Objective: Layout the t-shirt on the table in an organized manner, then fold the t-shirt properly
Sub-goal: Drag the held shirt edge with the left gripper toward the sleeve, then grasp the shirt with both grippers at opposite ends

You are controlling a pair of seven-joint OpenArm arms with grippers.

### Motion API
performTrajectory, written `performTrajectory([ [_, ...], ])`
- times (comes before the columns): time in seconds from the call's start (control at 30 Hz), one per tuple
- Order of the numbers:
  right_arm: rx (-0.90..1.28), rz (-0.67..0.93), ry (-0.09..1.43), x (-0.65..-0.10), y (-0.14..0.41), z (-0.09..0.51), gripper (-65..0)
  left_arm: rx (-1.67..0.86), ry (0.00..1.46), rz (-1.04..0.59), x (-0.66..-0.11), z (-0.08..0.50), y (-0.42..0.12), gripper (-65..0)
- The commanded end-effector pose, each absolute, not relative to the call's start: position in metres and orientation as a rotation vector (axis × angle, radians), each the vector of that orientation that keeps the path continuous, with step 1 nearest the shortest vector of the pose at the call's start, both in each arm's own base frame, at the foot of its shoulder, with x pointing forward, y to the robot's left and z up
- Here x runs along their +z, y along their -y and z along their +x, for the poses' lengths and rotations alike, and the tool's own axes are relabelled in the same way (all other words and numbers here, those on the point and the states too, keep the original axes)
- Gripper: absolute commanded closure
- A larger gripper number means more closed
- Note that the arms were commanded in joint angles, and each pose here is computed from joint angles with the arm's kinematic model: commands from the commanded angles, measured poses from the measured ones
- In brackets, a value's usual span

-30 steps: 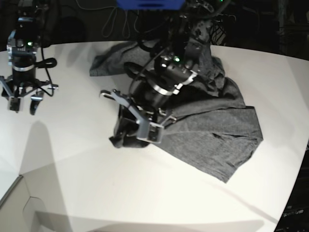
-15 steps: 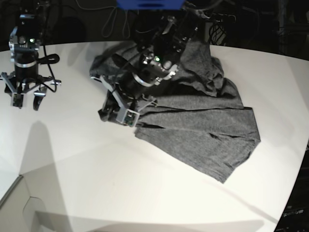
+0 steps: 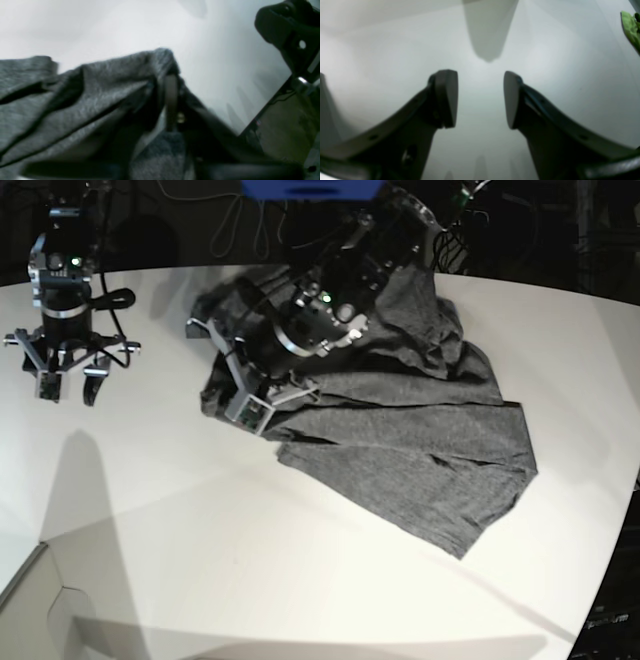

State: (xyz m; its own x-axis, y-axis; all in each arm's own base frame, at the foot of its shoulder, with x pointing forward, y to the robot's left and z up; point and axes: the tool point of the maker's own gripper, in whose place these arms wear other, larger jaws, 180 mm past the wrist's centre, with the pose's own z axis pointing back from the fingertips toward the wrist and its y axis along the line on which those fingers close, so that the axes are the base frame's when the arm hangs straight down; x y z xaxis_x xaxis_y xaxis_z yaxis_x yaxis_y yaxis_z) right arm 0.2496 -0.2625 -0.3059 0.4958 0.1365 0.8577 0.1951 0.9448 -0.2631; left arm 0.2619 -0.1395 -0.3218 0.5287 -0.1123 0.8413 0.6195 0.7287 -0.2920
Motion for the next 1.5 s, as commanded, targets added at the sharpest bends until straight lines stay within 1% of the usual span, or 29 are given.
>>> performTrajectory([
  [0.0,-0.022,-0.363,1.106,-0.292,0.263,0.254,-30.2,-0.463,0.969,-0.659,-0.304,0.267,0.146,-16.7],
  [0.07,-0.020,-0.364,1.108,-0.292,0.263,0.254,-30.3,-0.458,0.957,-0.661,-0.308,0.263,0.145,-25.4],
  [0.13,-0.018,-0.366,1.108,-0.292,0.264,0.254,-30.9,-0.454,0.962,-0.667,-0.305,0.262,0.144,-28.5],
  [0.27,-0.019,-0.363,1.109,-0.292,0.263,0.254,-39.3,-0.447,1.026,-0.669,-0.285,0.256,0.127,-28.8],
  [0.37,0.029,-0.321,1.104,-0.296,0.248,0.257,-42.7,-0.377,1.081,-0.595,-0.277,0.271,0.084,-28.8],
  [0.6,0.326,-0.091,1.067,-0.319,0.168,0.269,-43.0,-0.123,1.111,-0.297,-0.299,0.309,-0.056,-28.8],
  [0.73,0.388,-0.024,1.028,-0.339,0.145,0.275,-43.0,0.012,1.120,-0.156,-0.303,0.313,-0.126,-28.8],
  [0.83,0.407,0.008,1.007,-0.351,0.133,0.281,-42.8,0.090,1.123,-0.075,-0.304,0.309,-0.166,-28.8],
  [0.97,0.431,0.051,0.962,-0.372,0.117,0.286,-42.6,0.159,1.132,-0.002,-0.300,0.306,-0.202,-28.8],
  [1.2,0.439,0.068,0.907,-0.396,0.112,0.292,-42.3,0.212,1.140,0.054,-0.296,0.302,-0.229,-28.8],
  [1.27,0.435,0.069,0.888,-0.403,0.114,0.291,-39.4,0.219,1.140,0.061,-0.296,0.301,-0.232,-28.8],
  [1.33,0.433,0.066,0.885,-0.404,0.115,0.295,-34.0,0.223,1.135,0.066,-0.297,0.299,-0.235,-28.8],
  [1.4,0.429,0.066,0.870,-0.410,0.117,0.295,-26.8,0.224,1.134,0.067,-0.297,0.299,-0.235,-28.8],
  [1.47,0.427,0.064,0.855,-0.415,0.119,0.293,-16.0,0.227,1.128,0.067,-0.300,0.299,-0.236,-28.8],
])
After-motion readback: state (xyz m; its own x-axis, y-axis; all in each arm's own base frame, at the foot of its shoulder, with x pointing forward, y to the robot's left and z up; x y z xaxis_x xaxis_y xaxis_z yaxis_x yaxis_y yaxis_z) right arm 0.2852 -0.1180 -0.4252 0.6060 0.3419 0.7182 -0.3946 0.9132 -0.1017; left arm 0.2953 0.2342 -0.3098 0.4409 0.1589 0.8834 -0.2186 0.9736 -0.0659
